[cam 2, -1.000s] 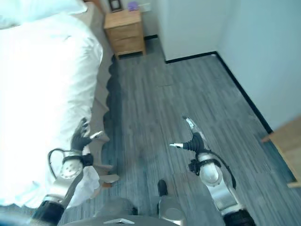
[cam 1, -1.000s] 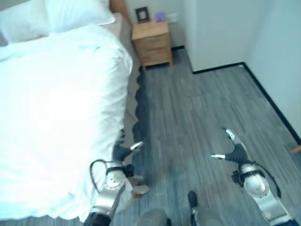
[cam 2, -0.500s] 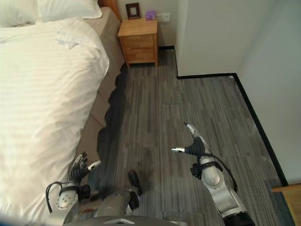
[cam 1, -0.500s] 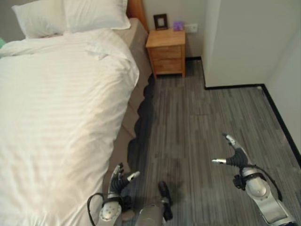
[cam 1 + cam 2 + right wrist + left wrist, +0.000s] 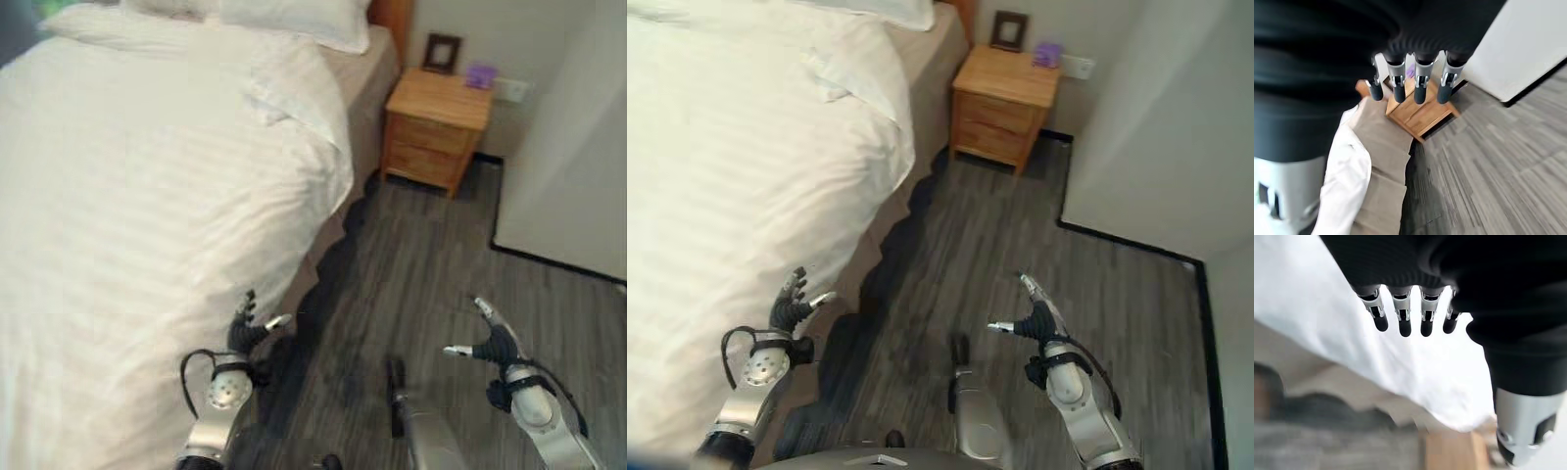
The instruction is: Making the bed.
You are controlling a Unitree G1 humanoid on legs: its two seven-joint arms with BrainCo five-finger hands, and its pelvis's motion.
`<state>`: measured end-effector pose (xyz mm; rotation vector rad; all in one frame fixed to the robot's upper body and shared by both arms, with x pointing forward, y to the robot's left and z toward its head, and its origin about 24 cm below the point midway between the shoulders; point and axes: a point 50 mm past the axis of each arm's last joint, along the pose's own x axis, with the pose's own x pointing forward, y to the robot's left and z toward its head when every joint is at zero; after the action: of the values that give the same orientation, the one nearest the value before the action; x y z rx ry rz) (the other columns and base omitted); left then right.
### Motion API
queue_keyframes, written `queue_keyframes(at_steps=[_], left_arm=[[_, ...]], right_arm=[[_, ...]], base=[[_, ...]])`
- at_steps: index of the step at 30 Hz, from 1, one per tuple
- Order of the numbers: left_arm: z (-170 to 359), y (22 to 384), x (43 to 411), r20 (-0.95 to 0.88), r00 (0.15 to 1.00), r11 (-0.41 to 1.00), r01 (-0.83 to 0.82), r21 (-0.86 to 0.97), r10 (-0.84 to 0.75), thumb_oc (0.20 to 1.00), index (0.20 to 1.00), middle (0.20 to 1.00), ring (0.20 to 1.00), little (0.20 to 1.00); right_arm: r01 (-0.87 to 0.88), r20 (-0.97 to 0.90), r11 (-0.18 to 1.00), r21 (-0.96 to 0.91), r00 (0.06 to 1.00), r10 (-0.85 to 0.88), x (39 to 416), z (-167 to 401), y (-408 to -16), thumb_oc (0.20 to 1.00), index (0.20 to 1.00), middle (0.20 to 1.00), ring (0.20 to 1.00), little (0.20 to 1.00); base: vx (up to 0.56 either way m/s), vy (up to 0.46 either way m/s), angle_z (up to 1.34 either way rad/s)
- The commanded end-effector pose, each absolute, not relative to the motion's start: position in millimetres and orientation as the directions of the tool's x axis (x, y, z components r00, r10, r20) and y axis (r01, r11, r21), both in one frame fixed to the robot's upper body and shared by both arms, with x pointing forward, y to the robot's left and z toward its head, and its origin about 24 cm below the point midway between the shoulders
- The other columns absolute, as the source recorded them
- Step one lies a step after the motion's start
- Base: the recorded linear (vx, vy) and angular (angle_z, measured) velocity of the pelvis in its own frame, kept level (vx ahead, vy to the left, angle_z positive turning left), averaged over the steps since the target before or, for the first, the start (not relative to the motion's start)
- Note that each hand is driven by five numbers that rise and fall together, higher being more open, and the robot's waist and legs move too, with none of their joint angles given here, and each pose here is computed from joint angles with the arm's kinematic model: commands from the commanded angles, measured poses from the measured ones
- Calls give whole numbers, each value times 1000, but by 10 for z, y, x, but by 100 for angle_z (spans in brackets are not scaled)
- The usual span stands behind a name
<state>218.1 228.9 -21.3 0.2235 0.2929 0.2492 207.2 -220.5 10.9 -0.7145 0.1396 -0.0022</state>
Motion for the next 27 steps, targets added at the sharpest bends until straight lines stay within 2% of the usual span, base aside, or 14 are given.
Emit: queue_keyframes(at_steps=[1, 8, 13, 21, 27], left_arm=[[38, 2255, 2301, -119, 965, 944, -196, 265, 234, 1000, 1000, 1000, 1000, 1000], [25, 2181, 2171, -115, 971, 951, -175, 255, 210, 1000, 1000, 1000, 1000, 1000], [131, 2116, 2175, -74, 979, 969, -172, 175, 187, 1000, 1000, 1000, 1000, 1000], [162, 2069, 2112, -54, 976, 976, -204, 75, 209, 1000, 1000, 1000, 1000, 1000], [142, 2085, 2096, -65, 974, 972, -210, 102, 217, 1000, 1000, 1000, 1000, 1000]], right_arm=[[33, -22, 756, -654, 998, -63, 2131, 278, -2215, 1000, 1000, 1000, 1000, 1000], [21, -64, 764, -645, 995, -81, 2029, 206, -2294, 1000, 1000, 1000, 1000, 1000], [48, -1, 773, -633, 998, -63, 2196, 332, -2272, 1000, 1000, 1000, 1000, 1000], [16, 5, 727, -686, 1000, -18, 2246, 374, -2266, 1000, 1000, 1000, 1000, 1000], [34, 55, 695, -718, 998, 8, 2246, 468, -2183, 1000, 1000, 1000, 1000, 1000]], base=[[486, -190, 46], [476, -226, 9], [406, -295, -52], [434, 40, -127], [482, 55, 19]])
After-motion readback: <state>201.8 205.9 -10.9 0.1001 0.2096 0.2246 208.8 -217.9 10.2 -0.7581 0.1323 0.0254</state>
